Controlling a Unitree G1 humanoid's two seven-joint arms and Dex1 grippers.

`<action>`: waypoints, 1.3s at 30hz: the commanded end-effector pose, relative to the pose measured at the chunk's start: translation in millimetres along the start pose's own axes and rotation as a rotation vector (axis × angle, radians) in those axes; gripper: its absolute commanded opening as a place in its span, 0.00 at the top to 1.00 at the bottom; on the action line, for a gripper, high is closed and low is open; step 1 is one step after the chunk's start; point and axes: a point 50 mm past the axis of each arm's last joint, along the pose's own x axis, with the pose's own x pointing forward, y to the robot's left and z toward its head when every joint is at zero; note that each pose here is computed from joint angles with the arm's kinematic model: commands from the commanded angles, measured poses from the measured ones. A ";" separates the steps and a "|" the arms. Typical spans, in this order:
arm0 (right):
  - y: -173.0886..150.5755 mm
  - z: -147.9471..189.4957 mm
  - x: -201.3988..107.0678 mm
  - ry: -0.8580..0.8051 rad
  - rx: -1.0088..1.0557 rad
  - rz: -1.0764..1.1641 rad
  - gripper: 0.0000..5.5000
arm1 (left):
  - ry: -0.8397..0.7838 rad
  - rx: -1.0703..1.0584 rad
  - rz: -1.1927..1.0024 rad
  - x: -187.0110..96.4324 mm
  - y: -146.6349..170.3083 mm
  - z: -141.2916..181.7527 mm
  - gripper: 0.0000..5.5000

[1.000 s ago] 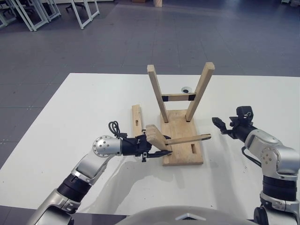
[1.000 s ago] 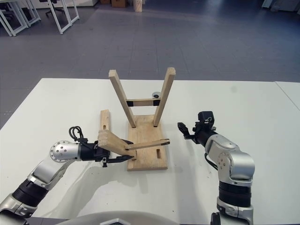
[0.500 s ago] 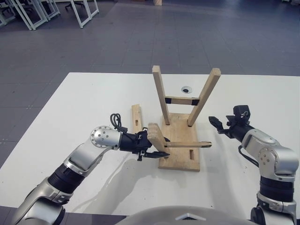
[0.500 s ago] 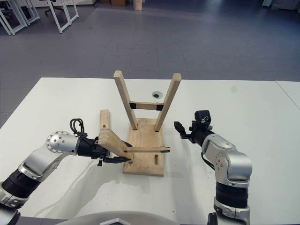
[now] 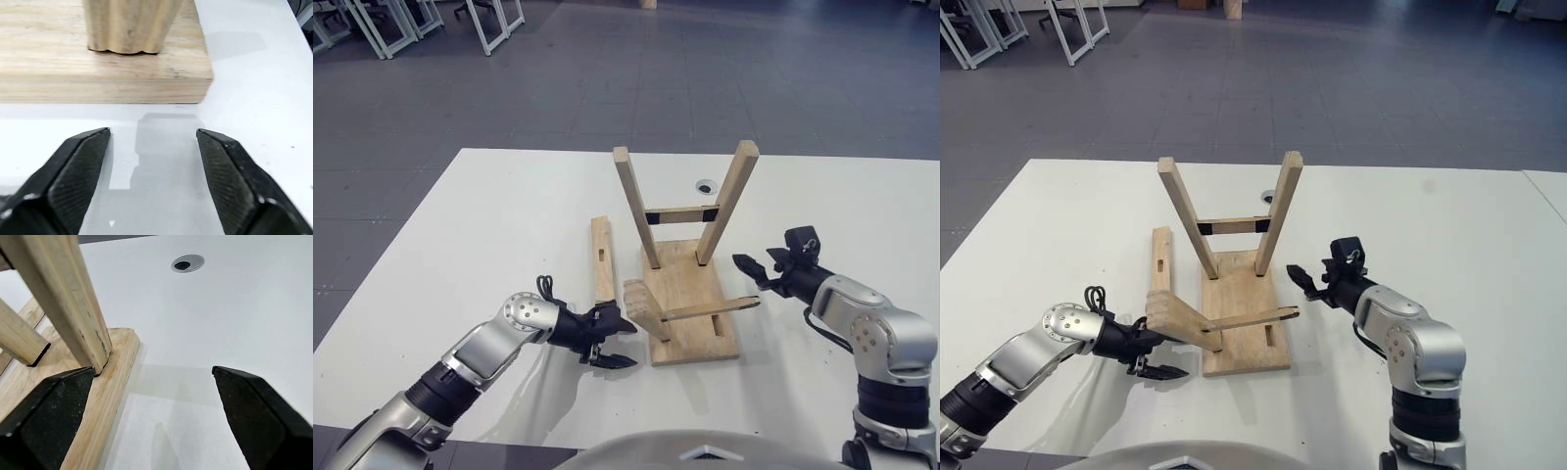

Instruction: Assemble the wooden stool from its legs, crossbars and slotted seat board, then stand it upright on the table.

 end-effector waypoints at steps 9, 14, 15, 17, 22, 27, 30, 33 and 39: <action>13.6 -23.2 -23.5 0.186 -0.191 0.181 0.20 | -0.039 -0.023 0.153 -50.0 12.9 26.6 0.19; 19.1 -30.5 -24.0 0.205 -0.219 0.195 0.20 | -0.190 -0.059 0.313 -66.4 14.7 53.9 0.19; 21.2 -31.5 -23.9 0.206 -0.221 0.201 0.20 | -0.200 -0.070 0.337 -67.0 13.8 54.6 0.19; 24.3 -33.3 -23.4 0.214 -0.230 0.213 0.20 | -0.217 -0.093 0.379 -67.4 12.8 55.0 0.19; 31.7 -37.4 -21.8 0.233 -0.253 0.235 0.20 | -0.260 -0.129 0.446 -61.4 13.2 56.6 0.19; 29.8 -44.6 -16.0 0.285 -0.311 0.176 0.20 | -0.311 -0.144 0.511 -66.0 17.8 63.7 0.19; 28.2 -48.9 -11.2 0.383 -0.399 0.076 0.20 | -0.346 -0.151 0.578 -70.8 21.0 72.7 0.19; 31.3 -41.2 5.4 0.390 -0.401 0.022 0.20 | -0.440 -0.181 0.696 -81.2 27.5 92.3 0.19; 29.5 -45.0 31.9 0.387 -0.273 -0.103 0.20 | -0.589 -0.213 0.792 -94.7 23.2 131.3 0.19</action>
